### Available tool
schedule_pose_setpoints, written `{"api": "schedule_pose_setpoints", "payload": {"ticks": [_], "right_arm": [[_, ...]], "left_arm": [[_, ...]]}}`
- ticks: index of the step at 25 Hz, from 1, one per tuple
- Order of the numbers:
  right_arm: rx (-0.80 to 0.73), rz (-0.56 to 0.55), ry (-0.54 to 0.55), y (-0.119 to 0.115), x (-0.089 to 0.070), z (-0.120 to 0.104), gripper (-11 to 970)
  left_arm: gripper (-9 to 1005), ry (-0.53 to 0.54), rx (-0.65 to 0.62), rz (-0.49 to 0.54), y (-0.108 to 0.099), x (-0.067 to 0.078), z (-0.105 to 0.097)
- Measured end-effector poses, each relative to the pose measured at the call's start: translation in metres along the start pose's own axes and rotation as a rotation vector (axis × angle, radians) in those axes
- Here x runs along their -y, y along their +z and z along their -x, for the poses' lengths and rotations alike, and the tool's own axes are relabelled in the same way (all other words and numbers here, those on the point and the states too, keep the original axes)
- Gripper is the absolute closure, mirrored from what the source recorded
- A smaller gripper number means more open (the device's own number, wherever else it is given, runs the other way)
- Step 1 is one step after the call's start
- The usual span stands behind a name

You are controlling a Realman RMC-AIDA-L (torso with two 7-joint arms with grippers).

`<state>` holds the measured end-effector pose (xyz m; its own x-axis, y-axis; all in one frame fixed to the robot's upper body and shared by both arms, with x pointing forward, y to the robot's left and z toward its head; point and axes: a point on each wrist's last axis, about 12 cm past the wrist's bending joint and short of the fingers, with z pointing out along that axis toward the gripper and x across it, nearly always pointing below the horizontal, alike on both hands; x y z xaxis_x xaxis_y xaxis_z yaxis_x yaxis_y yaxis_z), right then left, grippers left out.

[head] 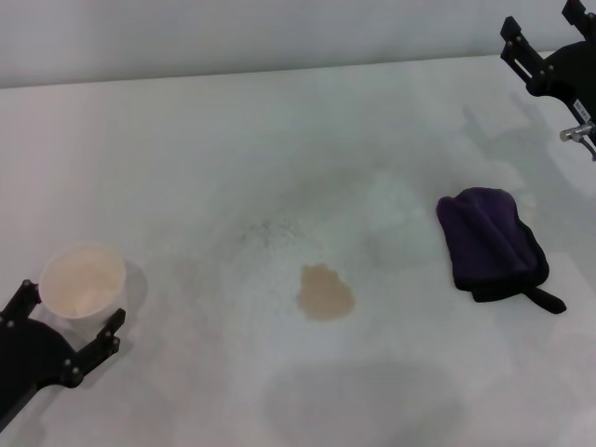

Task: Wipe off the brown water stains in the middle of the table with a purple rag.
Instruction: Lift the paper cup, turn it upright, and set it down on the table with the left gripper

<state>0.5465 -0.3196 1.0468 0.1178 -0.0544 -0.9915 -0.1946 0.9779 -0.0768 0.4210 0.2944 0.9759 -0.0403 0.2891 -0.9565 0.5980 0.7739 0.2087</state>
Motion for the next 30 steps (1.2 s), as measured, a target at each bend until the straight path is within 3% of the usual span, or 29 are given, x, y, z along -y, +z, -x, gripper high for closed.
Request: {"api": "schedule_pose_setpoints", "payload": {"ticks": [20,24,30], "right_arm": [[-0.008,-0.009,-0.004,-0.004,0.003,-0.002,102],[-0.008,-0.007,-0.005,-0.003,0.003,-0.002,102],[-0.010,-0.010,-0.003,-0.005,0.003,-0.003,102]], "left_arm": [[116,-0.064,0.057,0.130,-0.029,0.003,-0.002],[118,-0.058,0.059,0.123,-0.024,0.001,0.000],[117,-0.071,0.064,0.055,0.001,0.001,0.005]]}}
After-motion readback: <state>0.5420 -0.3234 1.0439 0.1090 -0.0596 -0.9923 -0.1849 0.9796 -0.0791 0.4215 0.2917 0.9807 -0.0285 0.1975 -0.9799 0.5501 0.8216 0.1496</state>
